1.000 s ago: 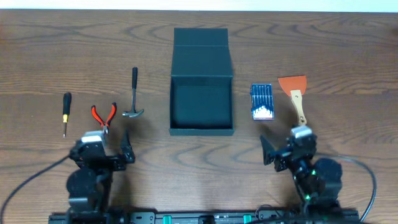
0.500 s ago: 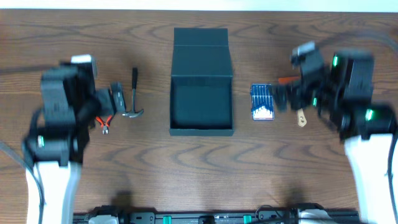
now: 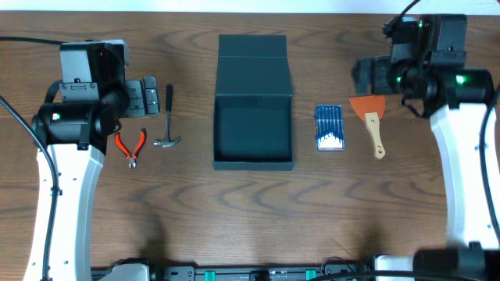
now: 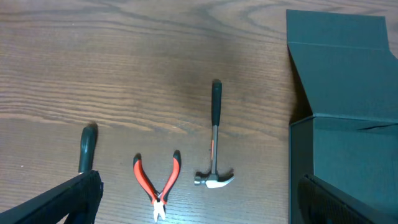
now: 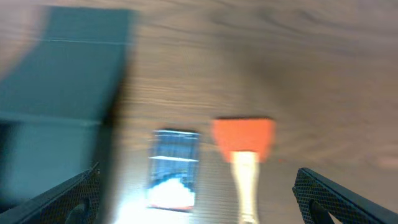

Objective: Pack container
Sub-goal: 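Raise both arms and move the right gripper toward the orange scraper, then grasp the orange scraper by its blade with the right gripper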

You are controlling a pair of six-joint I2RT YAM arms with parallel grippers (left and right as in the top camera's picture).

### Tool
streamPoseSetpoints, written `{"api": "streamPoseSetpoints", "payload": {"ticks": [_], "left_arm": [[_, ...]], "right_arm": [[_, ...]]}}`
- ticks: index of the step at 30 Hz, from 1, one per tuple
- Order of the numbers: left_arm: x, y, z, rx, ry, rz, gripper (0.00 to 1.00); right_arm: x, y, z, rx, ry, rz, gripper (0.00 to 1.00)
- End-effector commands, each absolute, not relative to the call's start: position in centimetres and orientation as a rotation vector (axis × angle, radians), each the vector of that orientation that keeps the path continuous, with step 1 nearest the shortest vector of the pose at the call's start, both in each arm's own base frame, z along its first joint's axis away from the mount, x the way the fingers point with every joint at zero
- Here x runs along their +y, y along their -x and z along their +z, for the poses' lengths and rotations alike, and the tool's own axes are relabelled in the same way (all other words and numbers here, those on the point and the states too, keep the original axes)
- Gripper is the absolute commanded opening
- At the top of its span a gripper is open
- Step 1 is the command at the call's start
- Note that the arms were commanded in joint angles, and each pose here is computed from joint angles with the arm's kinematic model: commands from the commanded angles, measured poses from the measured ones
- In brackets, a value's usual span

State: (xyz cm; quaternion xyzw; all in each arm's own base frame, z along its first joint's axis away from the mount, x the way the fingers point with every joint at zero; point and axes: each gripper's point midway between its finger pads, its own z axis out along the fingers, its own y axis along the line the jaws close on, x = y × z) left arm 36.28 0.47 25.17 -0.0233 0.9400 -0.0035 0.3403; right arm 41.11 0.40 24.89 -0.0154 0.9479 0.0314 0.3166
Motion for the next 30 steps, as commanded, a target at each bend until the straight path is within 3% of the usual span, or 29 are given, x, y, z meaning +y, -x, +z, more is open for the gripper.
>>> {"api": "streamPoseSetpoints", "payload": {"ticks": [1,9,15,30], "left_arm": [[0.5,-36.5,25.9,2.430,0.042,-0.007,0.98],[0.6,-36.5,25.9,2.431,0.041,-0.006,0.98],[0.6,-36.5,25.9,2.427,0.041,-0.006,0.98],[0.6,-37.1,24.5,2.470,0.043,-0.006,0.98]], "right_arm": [[-5.7,-42.8,20.6,2.593,-0.131,-0.184,0.99],[-6.9,-43.7,9.8,2.851,-0.025,-0.105,0.93],[-6.4,-43.3,4.4,2.974,-0.007,-0.055,0.94],[-5.1,-41.0,1.6,3.106,0.040,0.044,0.79]]}}
